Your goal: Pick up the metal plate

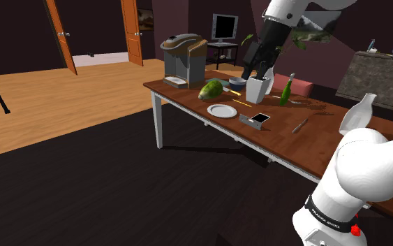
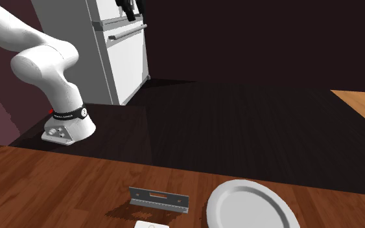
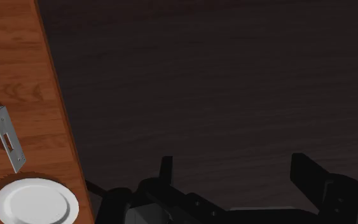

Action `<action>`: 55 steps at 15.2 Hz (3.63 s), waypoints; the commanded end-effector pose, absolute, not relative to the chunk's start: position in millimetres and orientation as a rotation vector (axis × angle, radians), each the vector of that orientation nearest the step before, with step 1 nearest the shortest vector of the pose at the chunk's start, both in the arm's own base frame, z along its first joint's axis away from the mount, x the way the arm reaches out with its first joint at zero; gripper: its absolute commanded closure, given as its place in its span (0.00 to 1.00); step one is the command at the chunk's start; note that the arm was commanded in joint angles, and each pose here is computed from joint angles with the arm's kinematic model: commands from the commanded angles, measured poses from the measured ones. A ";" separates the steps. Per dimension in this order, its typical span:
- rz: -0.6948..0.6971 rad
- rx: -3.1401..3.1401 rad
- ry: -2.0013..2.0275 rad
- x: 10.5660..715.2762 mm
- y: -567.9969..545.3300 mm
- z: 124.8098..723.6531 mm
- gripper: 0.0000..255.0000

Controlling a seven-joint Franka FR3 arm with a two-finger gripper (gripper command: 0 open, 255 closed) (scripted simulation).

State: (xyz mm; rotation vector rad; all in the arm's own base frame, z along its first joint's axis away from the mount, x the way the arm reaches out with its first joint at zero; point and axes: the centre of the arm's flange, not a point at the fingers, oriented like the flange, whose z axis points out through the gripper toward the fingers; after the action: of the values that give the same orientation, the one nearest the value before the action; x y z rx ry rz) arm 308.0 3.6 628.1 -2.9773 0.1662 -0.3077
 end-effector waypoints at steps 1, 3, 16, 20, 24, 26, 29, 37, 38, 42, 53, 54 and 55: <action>-0.308 -2.977 0.166 308.0 3.6 628.1 0.00; -0.299 -2.986 0.181 313.8 -13.2 610.0 0.00; -0.244 -3.042 0.278 344.3 -126.5 494.5 0.00; -0.226 -3.059 0.309 351.1 -162.8 459.8 0.00; -0.208 -3.075 0.340 356.7 -199.8 425.6 0.00; -0.199 -3.083 0.355 359.0 -218.5 408.7 0.00; -0.185 -3.094 0.379 361.9 -246.8 383.6 0.00; -0.148 -3.124 0.442 366.3 -324.0 318.0 0.00; -0.144 -3.128 0.450 366.5 -333.8 310.0 0.00; -0.135 -3.134 0.464 366.7 -351.1 285.3 0.00; -0.135 -3.134 0.464 366.2 -351.0 255.3 1.00; -0.135 -3.134 0.464 367.2 -350.9 255.8 1.00; -0.135 -3.134 0.464 366.8 -350.5 256.2 1.00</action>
State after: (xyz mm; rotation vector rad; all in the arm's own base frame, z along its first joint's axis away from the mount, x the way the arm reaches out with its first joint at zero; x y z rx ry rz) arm 371.3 -346.3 258.8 -3.1290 0.4488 -0.1407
